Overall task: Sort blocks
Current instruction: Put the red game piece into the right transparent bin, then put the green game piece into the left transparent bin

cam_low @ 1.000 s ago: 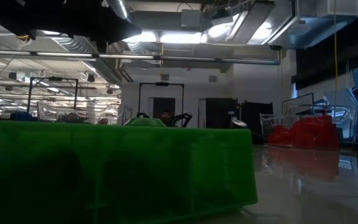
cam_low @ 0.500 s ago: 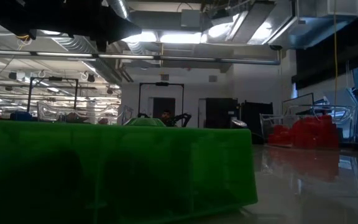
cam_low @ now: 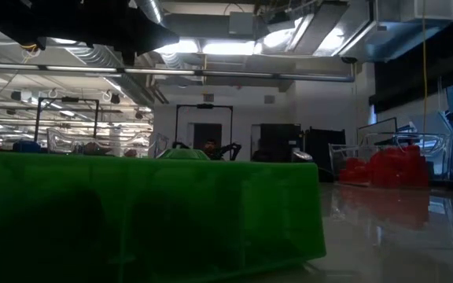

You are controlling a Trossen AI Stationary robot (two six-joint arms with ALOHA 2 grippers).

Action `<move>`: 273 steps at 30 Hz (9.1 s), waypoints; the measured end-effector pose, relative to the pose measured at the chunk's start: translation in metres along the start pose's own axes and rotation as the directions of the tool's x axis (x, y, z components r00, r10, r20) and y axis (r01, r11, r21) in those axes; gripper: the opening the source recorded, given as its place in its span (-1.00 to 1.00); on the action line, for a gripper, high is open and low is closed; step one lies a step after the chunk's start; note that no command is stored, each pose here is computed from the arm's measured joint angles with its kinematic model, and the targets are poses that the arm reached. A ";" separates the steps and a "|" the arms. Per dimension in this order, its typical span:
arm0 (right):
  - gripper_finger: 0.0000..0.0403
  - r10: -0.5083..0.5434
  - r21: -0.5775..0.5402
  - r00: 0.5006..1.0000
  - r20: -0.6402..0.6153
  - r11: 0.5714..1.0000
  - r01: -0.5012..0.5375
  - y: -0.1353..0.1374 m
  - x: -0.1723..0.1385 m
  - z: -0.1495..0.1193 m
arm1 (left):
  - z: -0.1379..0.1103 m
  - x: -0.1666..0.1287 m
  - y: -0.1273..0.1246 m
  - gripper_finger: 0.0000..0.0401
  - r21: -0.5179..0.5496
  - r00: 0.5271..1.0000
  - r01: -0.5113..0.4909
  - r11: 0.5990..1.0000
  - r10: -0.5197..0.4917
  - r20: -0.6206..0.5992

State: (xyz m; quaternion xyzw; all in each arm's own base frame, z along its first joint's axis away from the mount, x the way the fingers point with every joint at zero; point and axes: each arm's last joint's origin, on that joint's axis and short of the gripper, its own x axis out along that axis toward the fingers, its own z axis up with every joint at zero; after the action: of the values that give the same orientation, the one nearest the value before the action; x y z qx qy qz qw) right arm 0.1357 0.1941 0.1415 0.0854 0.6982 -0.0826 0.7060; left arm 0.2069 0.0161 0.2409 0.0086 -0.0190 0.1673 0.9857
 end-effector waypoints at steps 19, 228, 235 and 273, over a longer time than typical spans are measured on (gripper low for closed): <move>-0.29 -0.120 -0.141 0.976 0.184 0.979 0.147 -0.023 -0.098 0.049 | 0.001 0.000 0.000 -0.98 -0.014 1.000 0.000 1.000 0.000 0.004; 0.54 -0.239 -0.009 0.199 0.950 0.619 0.785 -0.222 -0.162 0.139 | 0.049 0.072 0.025 -0.59 0.409 0.606 -0.359 0.839 0.543 -0.581; 0.54 -0.239 -0.008 0.198 0.951 0.618 0.786 -0.222 -0.163 0.139 | 0.045 0.058 0.073 -0.59 0.442 0.414 -0.501 0.744 0.655 -0.632; 0.54 -0.263 -0.003 0.199 0.944 0.594 0.805 -0.223 -0.162 0.139 | 0.033 0.030 0.054 -0.03 0.092 0.431 -0.309 0.947 0.225 -0.874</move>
State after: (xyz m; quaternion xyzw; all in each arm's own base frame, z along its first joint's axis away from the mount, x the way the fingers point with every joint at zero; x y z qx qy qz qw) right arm 0.2161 -0.0559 0.3042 -0.4214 0.1971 -0.1800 0.8667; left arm 0.2164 0.0761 0.2757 -0.1213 0.4779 0.3008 0.8164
